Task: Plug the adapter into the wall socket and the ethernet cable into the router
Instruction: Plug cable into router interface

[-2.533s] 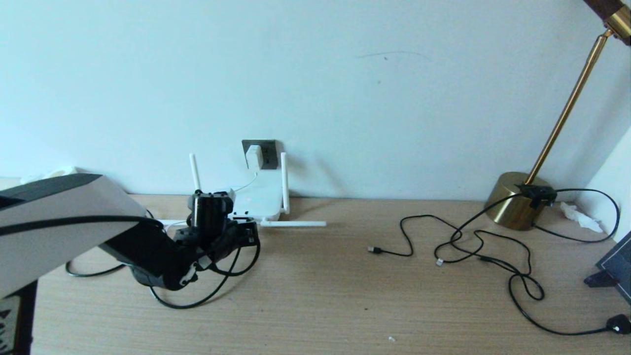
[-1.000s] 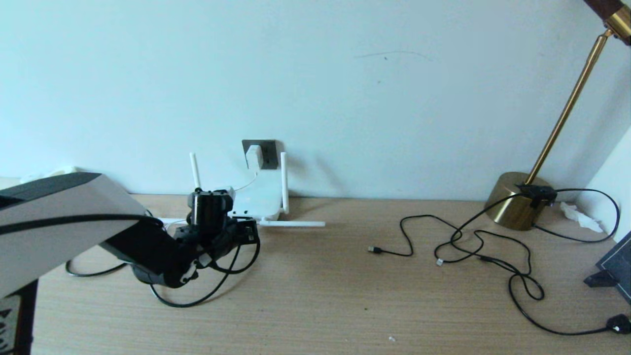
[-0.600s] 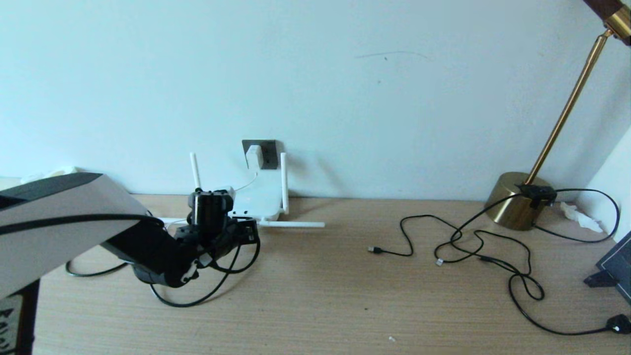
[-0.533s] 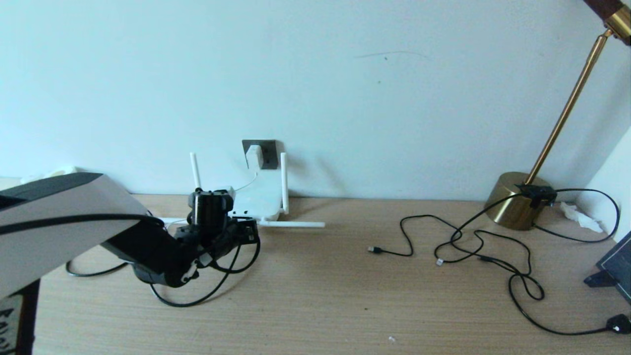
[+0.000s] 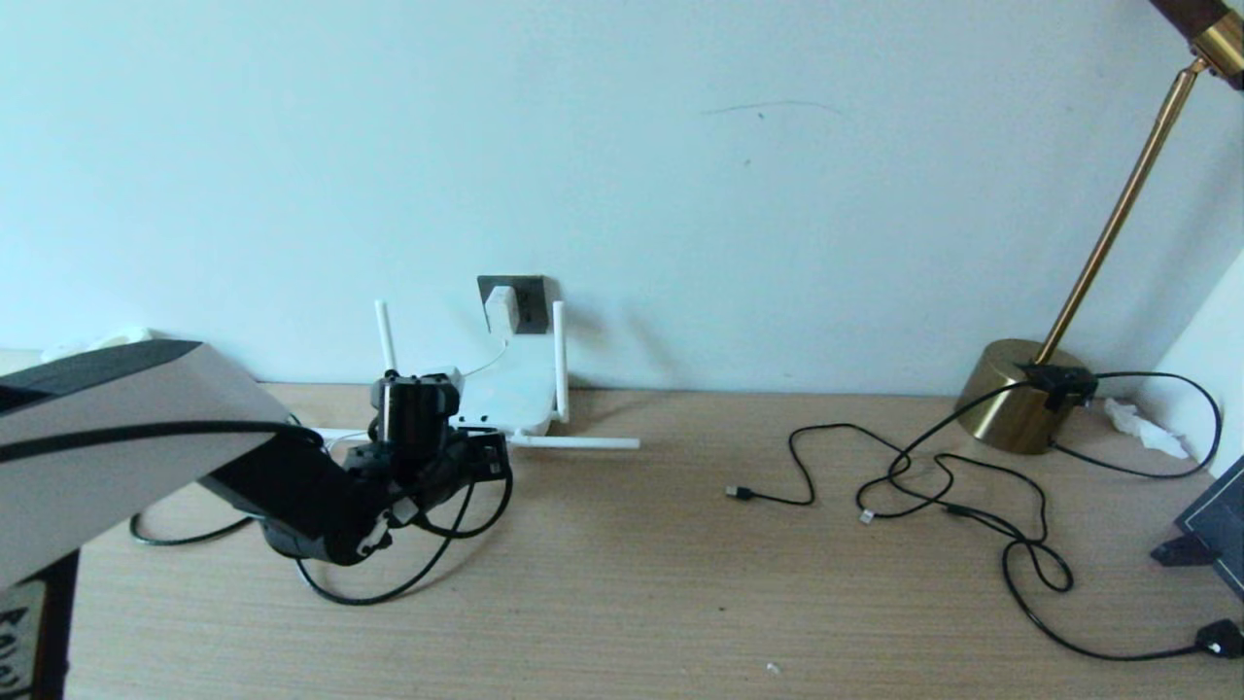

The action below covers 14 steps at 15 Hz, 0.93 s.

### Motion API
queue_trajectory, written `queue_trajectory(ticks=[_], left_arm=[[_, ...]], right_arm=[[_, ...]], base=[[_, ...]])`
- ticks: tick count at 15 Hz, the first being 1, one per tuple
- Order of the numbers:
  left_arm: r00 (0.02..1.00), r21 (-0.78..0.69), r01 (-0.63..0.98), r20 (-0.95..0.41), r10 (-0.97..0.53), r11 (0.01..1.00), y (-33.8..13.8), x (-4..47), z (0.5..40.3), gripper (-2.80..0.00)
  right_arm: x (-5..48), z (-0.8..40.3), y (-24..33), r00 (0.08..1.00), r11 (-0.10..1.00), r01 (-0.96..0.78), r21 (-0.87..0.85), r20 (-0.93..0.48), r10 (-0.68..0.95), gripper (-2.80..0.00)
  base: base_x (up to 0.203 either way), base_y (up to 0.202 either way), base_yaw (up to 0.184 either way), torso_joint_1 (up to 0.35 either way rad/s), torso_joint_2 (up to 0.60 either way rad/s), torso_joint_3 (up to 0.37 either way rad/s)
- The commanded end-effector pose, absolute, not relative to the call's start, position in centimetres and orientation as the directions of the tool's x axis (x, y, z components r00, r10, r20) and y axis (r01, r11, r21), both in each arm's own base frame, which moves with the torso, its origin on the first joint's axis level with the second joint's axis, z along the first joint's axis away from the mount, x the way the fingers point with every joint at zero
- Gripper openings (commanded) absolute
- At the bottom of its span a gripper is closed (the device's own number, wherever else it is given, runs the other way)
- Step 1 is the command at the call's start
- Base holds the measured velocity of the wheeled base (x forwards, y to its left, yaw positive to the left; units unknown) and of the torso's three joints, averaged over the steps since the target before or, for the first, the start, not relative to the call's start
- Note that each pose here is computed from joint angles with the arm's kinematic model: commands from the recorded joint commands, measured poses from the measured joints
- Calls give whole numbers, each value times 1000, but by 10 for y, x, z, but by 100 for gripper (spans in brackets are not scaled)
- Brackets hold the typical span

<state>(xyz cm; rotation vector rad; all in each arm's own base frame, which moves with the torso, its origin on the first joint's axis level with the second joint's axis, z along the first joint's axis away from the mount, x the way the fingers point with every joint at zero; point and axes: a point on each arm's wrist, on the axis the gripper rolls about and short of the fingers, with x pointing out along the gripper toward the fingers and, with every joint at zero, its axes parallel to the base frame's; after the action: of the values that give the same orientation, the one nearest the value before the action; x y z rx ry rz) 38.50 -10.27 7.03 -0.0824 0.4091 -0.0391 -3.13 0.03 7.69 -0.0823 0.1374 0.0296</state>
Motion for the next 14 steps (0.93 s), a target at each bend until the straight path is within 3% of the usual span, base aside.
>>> queue_trajectory(ticks=[1,14], left_arm=[[919,-90,16,-391,-51,996,-102,386,71,-280],[918,-87,34,-390,-66,996,-93,391,71,-280]], right_arm=[[-31,77,0,990,996,-36,-81,-141,24,0],[-31,77,0,990,996,-36,-81,-141,24,0]], base=[[0,0,0,0,0,0],[0,0,0,0,0,0]])
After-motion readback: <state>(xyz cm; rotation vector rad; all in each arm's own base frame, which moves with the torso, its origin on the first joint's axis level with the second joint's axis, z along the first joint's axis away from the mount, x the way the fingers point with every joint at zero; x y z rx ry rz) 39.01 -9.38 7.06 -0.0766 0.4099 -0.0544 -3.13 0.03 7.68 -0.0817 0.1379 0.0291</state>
